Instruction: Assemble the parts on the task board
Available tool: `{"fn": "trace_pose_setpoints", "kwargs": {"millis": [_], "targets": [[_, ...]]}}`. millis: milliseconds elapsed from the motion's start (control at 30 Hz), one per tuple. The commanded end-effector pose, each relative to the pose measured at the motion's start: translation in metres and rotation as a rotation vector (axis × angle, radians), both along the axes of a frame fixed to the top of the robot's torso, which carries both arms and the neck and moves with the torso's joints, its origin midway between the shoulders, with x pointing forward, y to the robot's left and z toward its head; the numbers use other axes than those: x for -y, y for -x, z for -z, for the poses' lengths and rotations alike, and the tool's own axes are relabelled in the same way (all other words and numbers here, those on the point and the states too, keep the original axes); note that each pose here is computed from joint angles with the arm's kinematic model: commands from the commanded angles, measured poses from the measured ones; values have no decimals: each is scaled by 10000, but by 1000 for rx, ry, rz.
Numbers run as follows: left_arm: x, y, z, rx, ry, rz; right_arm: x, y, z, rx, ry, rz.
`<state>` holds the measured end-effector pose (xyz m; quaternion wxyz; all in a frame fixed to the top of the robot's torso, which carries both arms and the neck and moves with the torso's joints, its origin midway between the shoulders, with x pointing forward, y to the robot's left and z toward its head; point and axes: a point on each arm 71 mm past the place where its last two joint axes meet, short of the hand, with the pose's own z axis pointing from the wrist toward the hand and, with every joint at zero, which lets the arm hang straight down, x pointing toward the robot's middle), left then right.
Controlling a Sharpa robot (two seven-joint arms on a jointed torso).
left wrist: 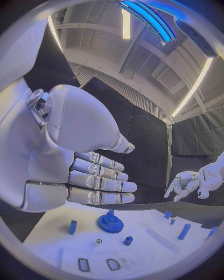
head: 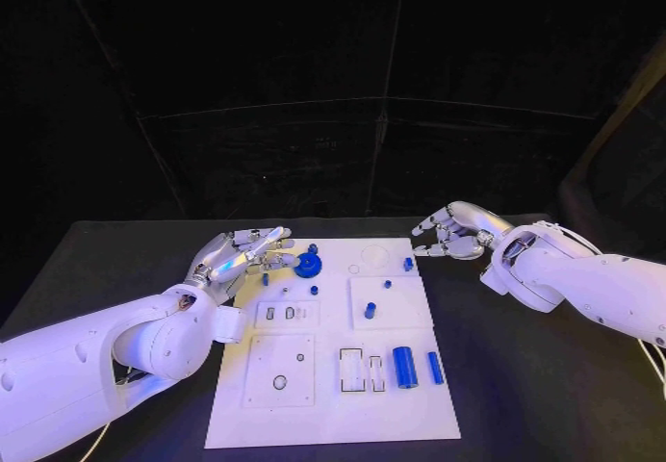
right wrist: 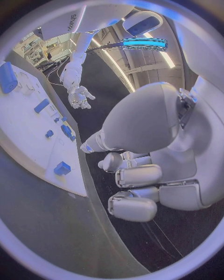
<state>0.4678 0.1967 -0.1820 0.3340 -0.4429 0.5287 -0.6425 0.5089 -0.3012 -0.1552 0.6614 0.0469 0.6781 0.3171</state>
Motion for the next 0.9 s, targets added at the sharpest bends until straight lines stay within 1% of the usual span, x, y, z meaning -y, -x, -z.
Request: {"fn": "trace_pose_setpoints", "kwargs": {"millis": [33,200,300,600,900], "targets": [[10,-1,-12,13,6,10,-34,-6,43,-15,-17,-26],[10,-3,-2,11,6,9,-58,-34,138,-34,-15,-25],[11,-4,3,11,6,9,-69,-41,175,-42,-14,-26],[2,-9,10,9,4,6,-113,-47,249,-51,-1,-38],[4,-11,12,8,5,9,-141,-68,318,-67,23,-35]]}}
